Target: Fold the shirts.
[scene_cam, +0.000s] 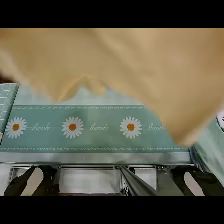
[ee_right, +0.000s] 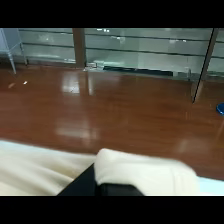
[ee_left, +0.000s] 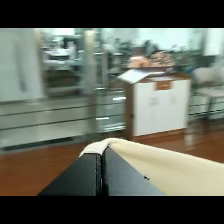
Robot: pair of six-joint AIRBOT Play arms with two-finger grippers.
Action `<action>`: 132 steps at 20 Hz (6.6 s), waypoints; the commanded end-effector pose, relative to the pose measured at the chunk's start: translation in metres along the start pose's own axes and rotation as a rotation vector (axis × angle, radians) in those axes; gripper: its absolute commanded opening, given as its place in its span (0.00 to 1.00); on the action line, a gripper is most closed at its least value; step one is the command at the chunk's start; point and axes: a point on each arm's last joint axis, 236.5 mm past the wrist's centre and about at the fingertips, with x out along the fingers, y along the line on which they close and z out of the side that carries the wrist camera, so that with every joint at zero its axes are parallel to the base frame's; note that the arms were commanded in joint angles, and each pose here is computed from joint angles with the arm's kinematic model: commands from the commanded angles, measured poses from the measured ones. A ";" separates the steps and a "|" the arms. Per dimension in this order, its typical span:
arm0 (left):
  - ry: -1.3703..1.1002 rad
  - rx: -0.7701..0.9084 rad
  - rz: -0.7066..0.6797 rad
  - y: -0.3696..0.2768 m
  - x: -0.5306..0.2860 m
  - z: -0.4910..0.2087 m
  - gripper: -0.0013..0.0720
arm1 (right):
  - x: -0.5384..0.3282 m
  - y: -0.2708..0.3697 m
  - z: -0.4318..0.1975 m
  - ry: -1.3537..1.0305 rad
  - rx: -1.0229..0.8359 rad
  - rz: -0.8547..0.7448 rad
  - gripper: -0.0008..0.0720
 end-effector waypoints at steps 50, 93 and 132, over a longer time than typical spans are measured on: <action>1.218 -1.391 0.287 0.066 -0.118 -0.640 0.97 | 0.185 -0.104 -0.468 0.855 0.994 -0.078 0.87; 0.457 -0.567 -0.229 0.057 0.128 -0.266 0.05 | 0.248 -0.087 -0.107 0.368 0.335 0.068 0.05; 0.947 -0.560 0.371 0.128 0.180 -0.591 0.05 | 0.398 -0.144 -0.381 0.765 0.636 0.010 0.05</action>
